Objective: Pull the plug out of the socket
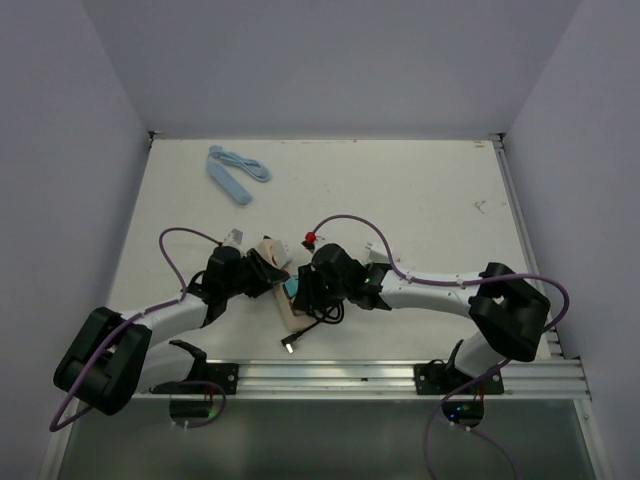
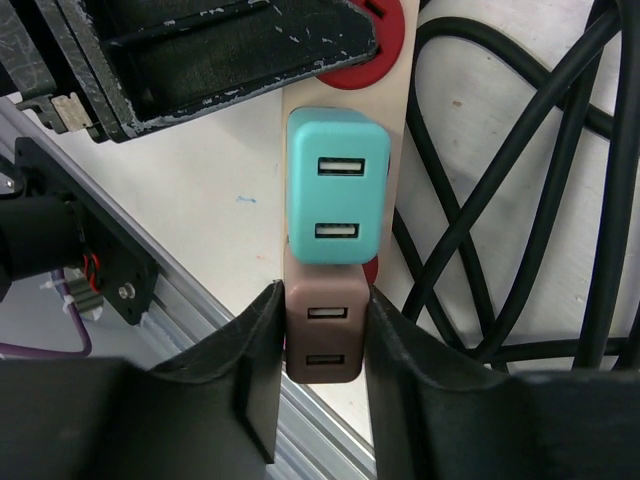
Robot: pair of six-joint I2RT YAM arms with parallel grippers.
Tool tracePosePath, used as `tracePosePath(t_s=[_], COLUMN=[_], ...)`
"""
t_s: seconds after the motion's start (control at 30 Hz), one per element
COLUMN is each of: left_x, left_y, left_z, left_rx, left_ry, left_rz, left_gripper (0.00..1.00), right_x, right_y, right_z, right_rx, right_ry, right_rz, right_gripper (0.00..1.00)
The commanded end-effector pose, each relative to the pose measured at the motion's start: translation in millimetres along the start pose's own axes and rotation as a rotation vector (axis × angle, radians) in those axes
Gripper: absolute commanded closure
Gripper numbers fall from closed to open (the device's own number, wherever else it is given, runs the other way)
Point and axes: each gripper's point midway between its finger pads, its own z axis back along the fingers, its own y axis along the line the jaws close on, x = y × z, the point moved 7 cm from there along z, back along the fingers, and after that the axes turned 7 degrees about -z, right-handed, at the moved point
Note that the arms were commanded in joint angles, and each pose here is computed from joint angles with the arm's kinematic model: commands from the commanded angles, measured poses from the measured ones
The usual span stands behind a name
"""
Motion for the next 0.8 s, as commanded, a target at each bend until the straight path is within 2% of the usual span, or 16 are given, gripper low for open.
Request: tracePosePath(t_s=[0.0,0.1,0.13,0.23,0.6,0.77], left_x=[-1.7,-3.8,-5.0,-9.3,-17.2,-19.0], left_y=[4.7,10.8,13.7,25.7,57.1,60.1], left_z=[-1.1,-1.9,-2.7,-3.2,1.6,2.6], left_rx=[0.004,0.039,0.056,0.119,0.317,0.329], left_ry=[-0.008,-0.001,0.005,0.014,0.022,0.028], left_rz=[-0.034,-0.038,-0.041,-0.055,-0.094,-0.099], left_gripper=[1.00,1.00,1.00,1.00,1.00,1.00], right_x=[8.9,10.4,10.9,15.4,29.6,35.2], right_y=[12.0,8.9,7.1,10.5,12.0,9.1], right_z=[-0.9,3.9,5.2,14.2,36.7,39.5], right_rx=[0.081,0.091,0.091,0.103,0.117,0.116], right_ry=[-0.032,-0.037,-0.037,-0.056,-0.110,-0.109], right_rz=[-0.019,-0.035,-0.038,-0.038,-0.056,-0.078], right_gripper=[0.71,0.83,0.90,1.00,1.00,1.00])
